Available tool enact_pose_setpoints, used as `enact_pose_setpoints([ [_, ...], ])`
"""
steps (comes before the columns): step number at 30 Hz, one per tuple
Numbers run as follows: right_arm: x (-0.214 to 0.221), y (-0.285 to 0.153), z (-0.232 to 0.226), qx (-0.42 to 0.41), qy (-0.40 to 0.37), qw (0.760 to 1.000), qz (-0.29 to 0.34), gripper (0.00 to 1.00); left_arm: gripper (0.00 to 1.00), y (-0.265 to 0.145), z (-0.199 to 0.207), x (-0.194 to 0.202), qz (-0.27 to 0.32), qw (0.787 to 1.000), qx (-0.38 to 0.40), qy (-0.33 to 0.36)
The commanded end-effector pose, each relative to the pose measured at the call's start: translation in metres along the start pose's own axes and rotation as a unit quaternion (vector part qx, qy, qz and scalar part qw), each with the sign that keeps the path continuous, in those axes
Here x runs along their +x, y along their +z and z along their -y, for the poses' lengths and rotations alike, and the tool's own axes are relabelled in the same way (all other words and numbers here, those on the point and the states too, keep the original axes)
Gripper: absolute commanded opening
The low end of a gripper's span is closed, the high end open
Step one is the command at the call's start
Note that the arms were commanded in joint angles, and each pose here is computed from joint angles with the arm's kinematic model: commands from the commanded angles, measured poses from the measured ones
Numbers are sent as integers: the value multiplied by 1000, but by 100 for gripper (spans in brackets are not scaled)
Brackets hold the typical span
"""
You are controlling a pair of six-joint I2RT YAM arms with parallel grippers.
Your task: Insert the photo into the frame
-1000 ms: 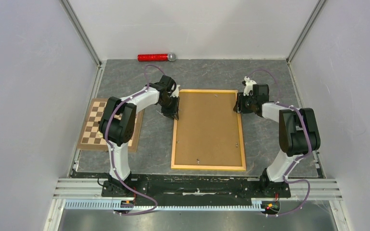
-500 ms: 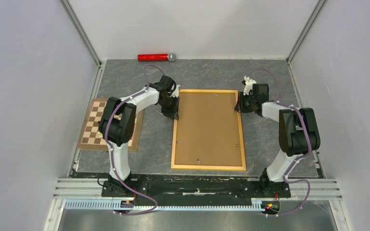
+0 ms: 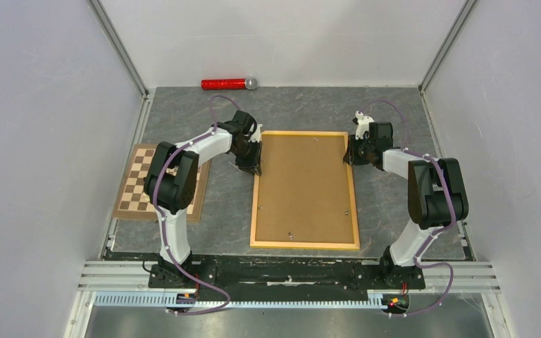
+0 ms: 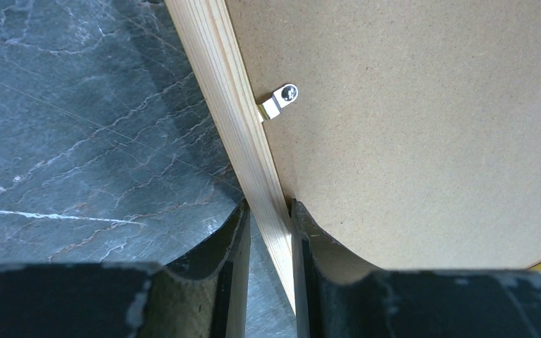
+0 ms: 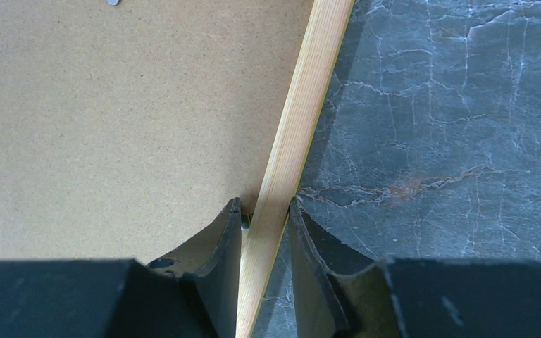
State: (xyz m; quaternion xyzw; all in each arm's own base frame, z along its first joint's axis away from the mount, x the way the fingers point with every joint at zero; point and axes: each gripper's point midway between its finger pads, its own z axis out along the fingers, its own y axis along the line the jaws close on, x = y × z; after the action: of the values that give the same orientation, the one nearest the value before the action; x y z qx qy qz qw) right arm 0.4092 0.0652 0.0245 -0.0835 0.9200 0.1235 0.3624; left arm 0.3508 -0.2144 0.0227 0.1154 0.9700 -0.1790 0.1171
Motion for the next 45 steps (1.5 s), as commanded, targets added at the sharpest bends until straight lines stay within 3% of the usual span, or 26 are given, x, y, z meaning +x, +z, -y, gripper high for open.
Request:
enact_pose_setpoints([
  [1, -2, -7, 9, 22, -32, 999, -4, 11, 2, -3, -8, 4, 2, 1000, -11, -2],
  [11, -3, -13, 12, 26, -41, 999, -8, 4, 2, -4, -12, 3, 8, 1000, -12, -18],
  [14, -6, -14, 13, 25, -40, 999, -7, 14, 2, -4, -11, 3, 9, 1000, -9, -19],
  [19, -14, -12, 10, 20, -21, 1000, 1, 45, 2, -3, -11, 4, 7, 1000, -6, -22],
  [22, -19, -9, 9, 18, -4, 1000, 4, 52, 2, -2, -10, 4, 6, 1000, -5, -23],
  [38, -12, 3, 7, 14, 34, 999, -11, 44, 2, -2, -8, 4, 6, 1000, 0, -22],
  [45, -4, 1, 13, 25, 8, 999, -20, 31, 2, -4, -9, 3, 9, 1000, -1, -23],
])
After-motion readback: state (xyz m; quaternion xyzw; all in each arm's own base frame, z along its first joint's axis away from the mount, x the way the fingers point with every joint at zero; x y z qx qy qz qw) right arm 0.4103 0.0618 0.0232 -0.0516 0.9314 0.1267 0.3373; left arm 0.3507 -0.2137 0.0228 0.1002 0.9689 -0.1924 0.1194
